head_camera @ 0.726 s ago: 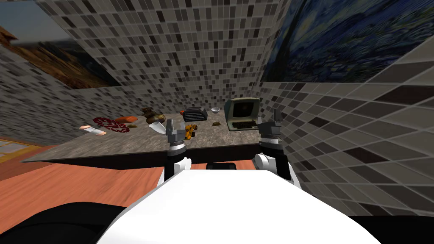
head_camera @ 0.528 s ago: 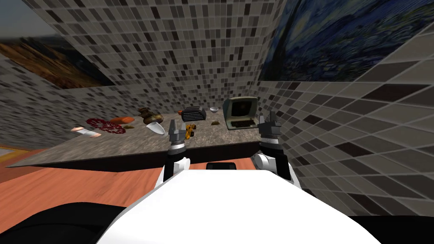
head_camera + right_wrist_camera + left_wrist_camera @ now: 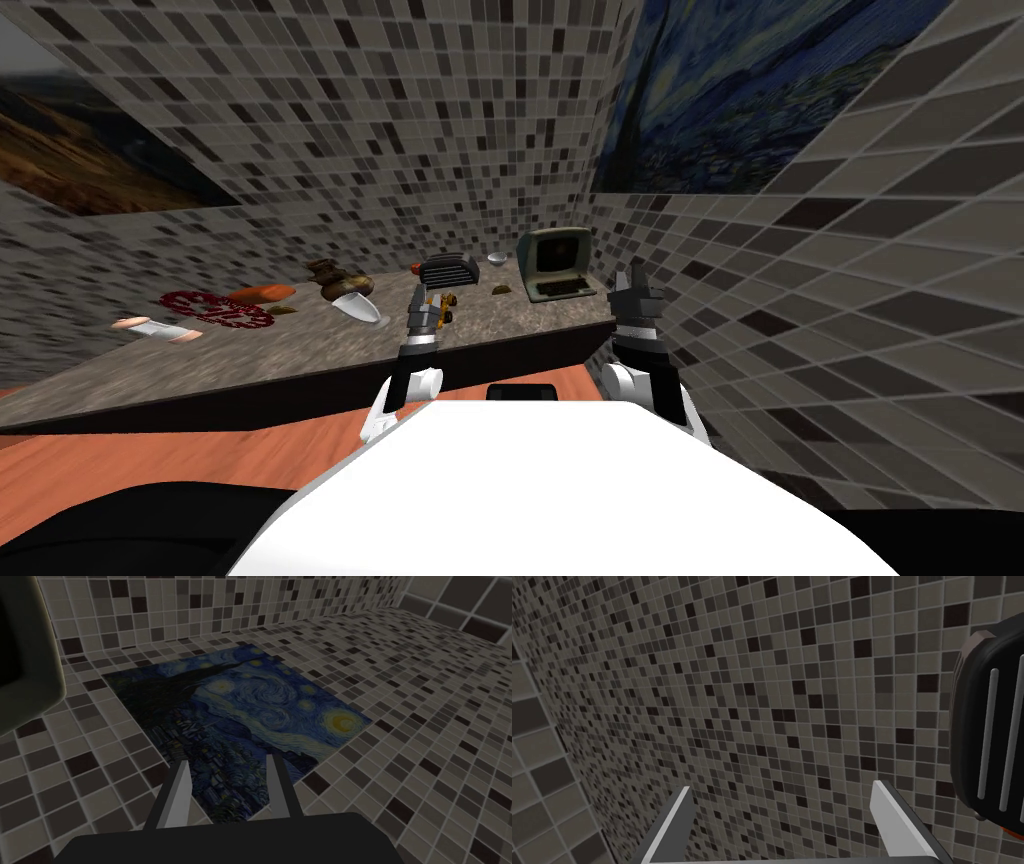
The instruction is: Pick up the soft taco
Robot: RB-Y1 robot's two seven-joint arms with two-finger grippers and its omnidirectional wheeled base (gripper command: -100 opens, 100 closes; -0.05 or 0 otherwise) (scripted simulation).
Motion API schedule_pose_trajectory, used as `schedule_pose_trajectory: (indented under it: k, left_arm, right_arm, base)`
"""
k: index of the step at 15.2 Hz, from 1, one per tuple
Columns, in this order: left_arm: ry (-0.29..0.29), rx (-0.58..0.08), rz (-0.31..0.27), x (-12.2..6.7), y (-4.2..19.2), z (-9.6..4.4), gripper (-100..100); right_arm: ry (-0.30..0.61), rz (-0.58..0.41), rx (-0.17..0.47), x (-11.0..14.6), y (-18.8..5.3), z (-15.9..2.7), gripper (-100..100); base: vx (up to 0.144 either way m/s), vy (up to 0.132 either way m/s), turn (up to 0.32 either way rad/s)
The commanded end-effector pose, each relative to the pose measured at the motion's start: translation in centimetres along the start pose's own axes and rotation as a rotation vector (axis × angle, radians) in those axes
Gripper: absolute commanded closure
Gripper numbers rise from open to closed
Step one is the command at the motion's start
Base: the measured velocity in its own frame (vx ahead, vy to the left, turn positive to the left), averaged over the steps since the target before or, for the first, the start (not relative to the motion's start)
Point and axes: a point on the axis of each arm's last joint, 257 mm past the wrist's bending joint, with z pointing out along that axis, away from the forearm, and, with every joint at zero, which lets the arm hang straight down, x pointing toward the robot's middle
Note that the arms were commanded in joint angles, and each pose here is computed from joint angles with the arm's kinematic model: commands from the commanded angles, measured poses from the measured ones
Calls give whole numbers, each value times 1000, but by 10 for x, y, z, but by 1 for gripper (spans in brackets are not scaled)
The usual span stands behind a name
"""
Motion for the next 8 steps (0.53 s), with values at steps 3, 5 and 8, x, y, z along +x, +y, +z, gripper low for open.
schedule_pose_trajectory:
  k: [3, 5, 8]
  left_arm:
    - [5, -81, 30, -12, 28, 3, -100]
    - [4, -139, 53, -22, 49, 5, -100]
    - [-2, -199, 77, -35, 70, 7, -100]
  right_arm:
    - [0, 0, 0, 0, 0, 0, 0]
    - [0, 0, 0, 0, 0, 0, 0]
    - [0, 0, 0, 0, 0, 0, 0]
  base:
    - [-30, 9, -142]
    - [-22, 6, -195]
    - [-27, 9, -160]
